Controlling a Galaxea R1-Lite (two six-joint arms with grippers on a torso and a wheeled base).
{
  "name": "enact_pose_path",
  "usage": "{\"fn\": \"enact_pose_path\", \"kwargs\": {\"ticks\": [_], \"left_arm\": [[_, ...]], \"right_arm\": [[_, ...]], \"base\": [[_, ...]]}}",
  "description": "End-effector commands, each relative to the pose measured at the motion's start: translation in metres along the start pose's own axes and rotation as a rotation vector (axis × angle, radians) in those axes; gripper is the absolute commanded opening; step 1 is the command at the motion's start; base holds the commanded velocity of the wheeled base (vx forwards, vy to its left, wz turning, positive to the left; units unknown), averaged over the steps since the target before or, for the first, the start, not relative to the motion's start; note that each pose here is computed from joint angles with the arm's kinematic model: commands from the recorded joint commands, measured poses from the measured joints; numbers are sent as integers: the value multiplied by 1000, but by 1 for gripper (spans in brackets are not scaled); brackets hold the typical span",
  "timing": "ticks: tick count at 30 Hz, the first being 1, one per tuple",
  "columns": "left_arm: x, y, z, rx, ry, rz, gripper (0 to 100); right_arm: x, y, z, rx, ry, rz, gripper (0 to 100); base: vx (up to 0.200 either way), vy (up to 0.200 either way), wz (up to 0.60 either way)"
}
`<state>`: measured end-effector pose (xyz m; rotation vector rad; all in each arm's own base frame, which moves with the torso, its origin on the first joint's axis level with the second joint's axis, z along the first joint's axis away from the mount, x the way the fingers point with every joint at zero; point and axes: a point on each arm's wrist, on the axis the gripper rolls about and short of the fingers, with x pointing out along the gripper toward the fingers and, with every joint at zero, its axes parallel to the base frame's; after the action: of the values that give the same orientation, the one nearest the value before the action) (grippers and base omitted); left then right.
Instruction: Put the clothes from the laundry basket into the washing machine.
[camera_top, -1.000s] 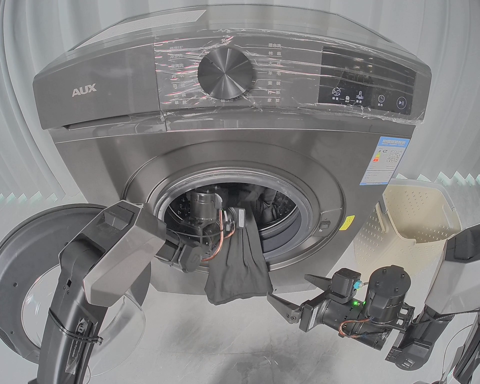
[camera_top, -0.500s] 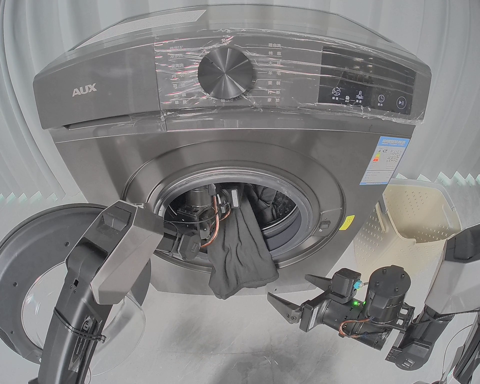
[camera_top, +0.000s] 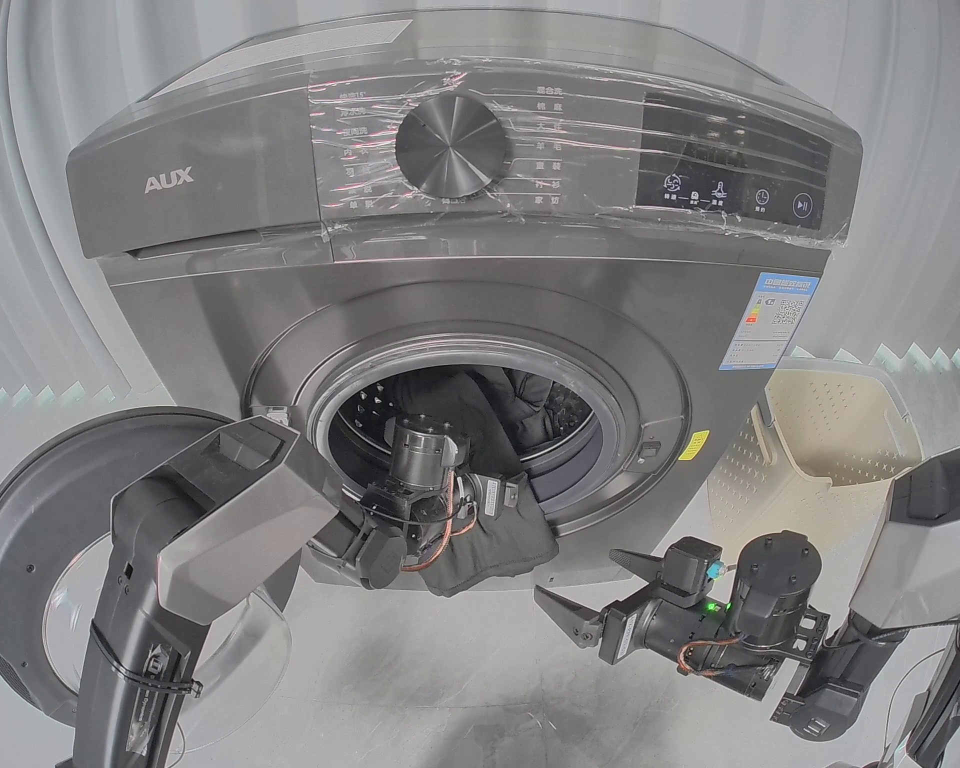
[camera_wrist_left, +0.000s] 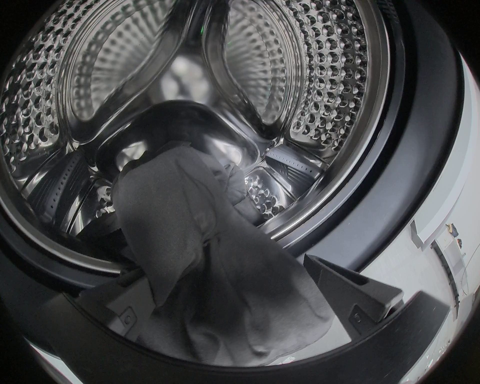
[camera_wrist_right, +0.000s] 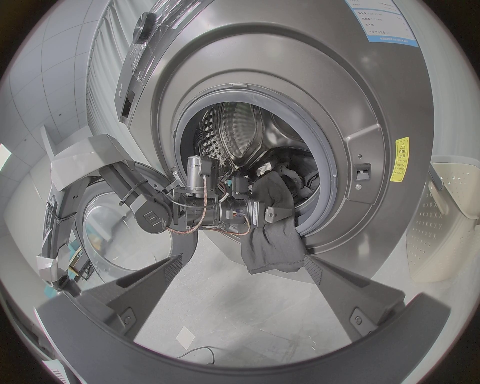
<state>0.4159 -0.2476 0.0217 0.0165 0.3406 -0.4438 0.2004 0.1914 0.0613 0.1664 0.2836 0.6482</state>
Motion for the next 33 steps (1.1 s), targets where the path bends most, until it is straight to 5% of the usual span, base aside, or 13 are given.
{"fn": "enact_pose_path", "kwargs": {"ticks": [1, 4, 5, 13, 24, 33], "left_arm": [[2, -3, -12, 5, 28, -5, 100], [4, 0, -15, 6, 37, 0, 100], [4, 0, -15, 6, 37, 0, 0], [7, 3, -3, -8, -6, 5, 0], [31, 32, 64, -97, -282, 123, 0], [30, 37, 55, -103, -257, 134, 0]], "right_arm": [[0, 0, 1, 1, -6, 2, 100], [0, 1, 2, 1, -10, 3, 100], [0, 1, 2, 1, -10, 3, 100], [1, 1, 4, 2, -17, 5, 100], [1, 1, 4, 2, -19, 4, 100], [1, 0, 3, 2, -17, 2, 100]], "base": [[0, 0, 0], [0, 0, 0], [0, 0, 0], [0, 0, 0], [0, 0, 0], [0, 0, 0]]}}
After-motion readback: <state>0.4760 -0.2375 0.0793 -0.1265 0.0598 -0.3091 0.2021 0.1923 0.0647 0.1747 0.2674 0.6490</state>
